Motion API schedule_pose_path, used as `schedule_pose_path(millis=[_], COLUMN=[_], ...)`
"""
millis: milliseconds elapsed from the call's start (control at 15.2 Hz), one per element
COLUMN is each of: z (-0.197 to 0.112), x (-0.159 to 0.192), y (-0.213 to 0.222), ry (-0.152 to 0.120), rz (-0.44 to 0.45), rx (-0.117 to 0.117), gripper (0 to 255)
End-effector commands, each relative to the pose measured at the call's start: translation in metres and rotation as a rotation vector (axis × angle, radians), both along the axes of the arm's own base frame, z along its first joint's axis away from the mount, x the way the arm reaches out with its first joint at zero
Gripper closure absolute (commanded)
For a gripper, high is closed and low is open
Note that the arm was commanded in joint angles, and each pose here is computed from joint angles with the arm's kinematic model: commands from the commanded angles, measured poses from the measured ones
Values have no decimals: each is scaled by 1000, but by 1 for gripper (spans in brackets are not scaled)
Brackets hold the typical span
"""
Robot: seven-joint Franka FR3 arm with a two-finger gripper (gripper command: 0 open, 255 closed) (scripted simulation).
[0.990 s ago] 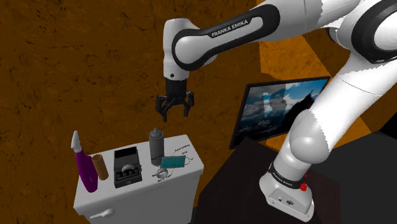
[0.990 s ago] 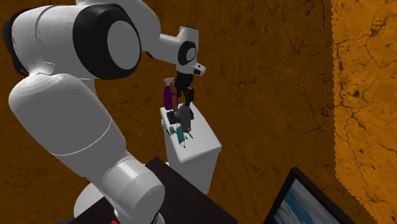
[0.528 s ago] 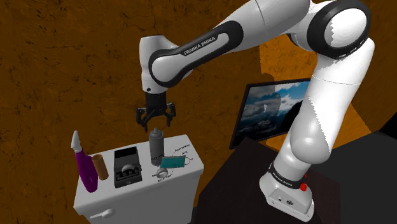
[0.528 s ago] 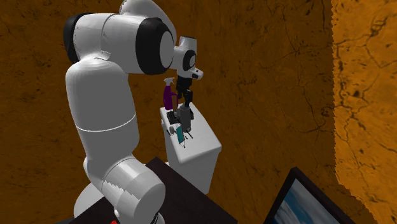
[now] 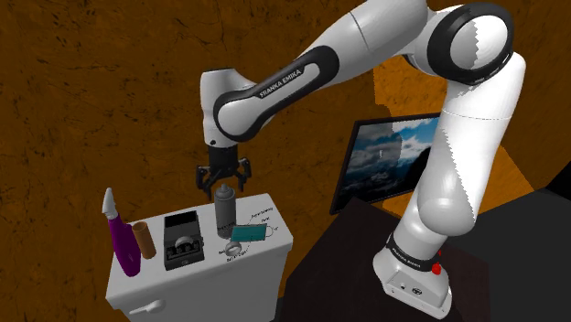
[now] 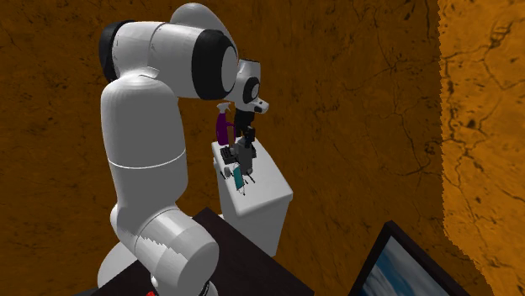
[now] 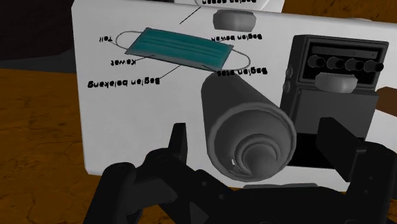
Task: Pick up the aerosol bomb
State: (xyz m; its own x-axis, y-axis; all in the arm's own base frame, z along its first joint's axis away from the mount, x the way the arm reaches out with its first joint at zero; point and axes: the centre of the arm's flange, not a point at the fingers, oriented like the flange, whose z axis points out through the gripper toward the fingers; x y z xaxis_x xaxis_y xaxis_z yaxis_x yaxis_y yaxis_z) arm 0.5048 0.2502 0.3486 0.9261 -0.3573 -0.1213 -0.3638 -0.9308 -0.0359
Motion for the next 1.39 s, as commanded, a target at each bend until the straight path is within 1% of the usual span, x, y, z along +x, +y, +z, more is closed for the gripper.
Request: schedule_pose_path(millis=[0,66,660,1320], z=[-3,-3,-3,50], x=[0,0,0,0], y=[1,1,1,1], ry=[-1,-1,-1,-1], rz=[0,0,0,0], rx=[0,0,0,0], gripper=[0,255,255,255])
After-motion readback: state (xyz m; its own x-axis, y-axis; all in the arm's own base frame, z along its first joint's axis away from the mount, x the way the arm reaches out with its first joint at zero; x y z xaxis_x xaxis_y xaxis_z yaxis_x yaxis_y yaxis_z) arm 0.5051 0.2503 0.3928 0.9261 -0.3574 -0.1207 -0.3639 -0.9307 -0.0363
